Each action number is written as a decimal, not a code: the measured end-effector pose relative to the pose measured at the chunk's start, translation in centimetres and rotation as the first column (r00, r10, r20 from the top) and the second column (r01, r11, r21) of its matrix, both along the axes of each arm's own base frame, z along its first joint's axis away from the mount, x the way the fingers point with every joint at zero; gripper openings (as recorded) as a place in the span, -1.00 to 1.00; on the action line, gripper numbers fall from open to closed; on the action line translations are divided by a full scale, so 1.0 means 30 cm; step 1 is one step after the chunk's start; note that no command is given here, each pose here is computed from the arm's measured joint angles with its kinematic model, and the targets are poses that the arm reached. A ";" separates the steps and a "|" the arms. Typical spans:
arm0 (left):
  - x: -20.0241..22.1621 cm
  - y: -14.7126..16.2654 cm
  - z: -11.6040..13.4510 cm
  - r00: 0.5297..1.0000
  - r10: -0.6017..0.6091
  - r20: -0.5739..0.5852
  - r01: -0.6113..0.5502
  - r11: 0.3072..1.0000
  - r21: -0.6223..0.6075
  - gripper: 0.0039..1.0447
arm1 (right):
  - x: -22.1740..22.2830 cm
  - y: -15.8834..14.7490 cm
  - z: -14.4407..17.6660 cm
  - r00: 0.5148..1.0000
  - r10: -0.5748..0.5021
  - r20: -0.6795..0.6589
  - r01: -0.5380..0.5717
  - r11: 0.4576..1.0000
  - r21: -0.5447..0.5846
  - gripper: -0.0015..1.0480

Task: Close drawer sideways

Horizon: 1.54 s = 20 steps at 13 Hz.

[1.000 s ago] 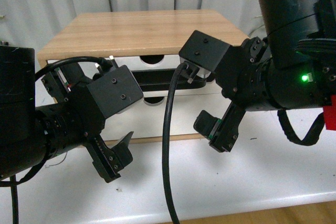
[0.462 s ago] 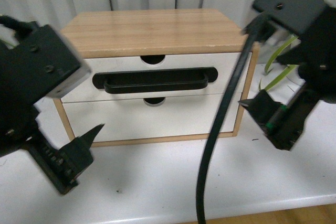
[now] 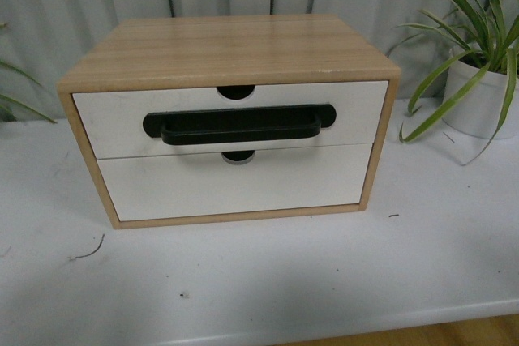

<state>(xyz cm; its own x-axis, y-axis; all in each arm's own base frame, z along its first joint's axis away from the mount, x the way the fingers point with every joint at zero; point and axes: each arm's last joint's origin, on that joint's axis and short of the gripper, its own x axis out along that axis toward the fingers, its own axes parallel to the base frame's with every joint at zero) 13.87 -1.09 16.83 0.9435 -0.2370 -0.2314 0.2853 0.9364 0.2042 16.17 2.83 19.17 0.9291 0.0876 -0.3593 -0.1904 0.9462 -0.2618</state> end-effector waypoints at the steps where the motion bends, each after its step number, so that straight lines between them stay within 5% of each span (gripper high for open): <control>1: -0.033 0.033 -0.009 0.997 0.072 0.021 -0.070 0.994 -0.086 0.87 | -0.044 -0.006 0.002 0.999 -0.031 0.030 0.029 0.998 0.048 0.87; 4: -0.050 0.075 -0.011 0.979 0.202 0.010 -0.193 0.948 -0.254 0.87 | -0.079 -0.017 -0.008 0.991 -0.117 0.064 0.110 0.988 0.104 0.87; 5: -0.050 0.070 -0.014 0.967 0.233 0.102 -0.201 0.946 -0.254 0.74 | -0.078 -0.017 -0.007 0.990 -0.119 0.069 0.111 0.988 0.111 0.87; 7: -0.068 0.030 0.011 0.948 0.254 0.191 -0.200 0.944 -0.264 0.22 | -0.099 -0.036 -0.040 0.940 -0.174 0.294 0.096 0.960 0.262 0.39; 11: -0.089 0.036 0.007 0.941 0.286 0.180 -0.235 0.936 -0.262 -0.89 | -0.134 -0.096 -0.055 0.928 -0.199 0.315 0.104 0.950 0.295 -0.73; 12: -0.094 0.036 0.006 0.942 0.285 0.179 -0.234 0.937 -0.261 -0.97 | -0.141 -0.097 -0.060 0.917 -0.197 0.345 0.092 0.950 0.298 -0.97; 20: -0.137 0.036 -0.006 0.944 0.285 0.168 -0.237 0.937 -0.258 -0.97 | -0.188 -0.094 -0.078 0.931 -0.186 0.315 0.089 0.950 0.298 -0.96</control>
<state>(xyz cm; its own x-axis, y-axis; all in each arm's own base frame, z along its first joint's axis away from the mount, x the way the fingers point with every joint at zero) 9.76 0.00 16.65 1.0000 -0.0004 -0.0006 0.0004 1.0000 0.0006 10.53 0.00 16.84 1.0000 0.0000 -0.0051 -0.0001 0.9999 -0.0135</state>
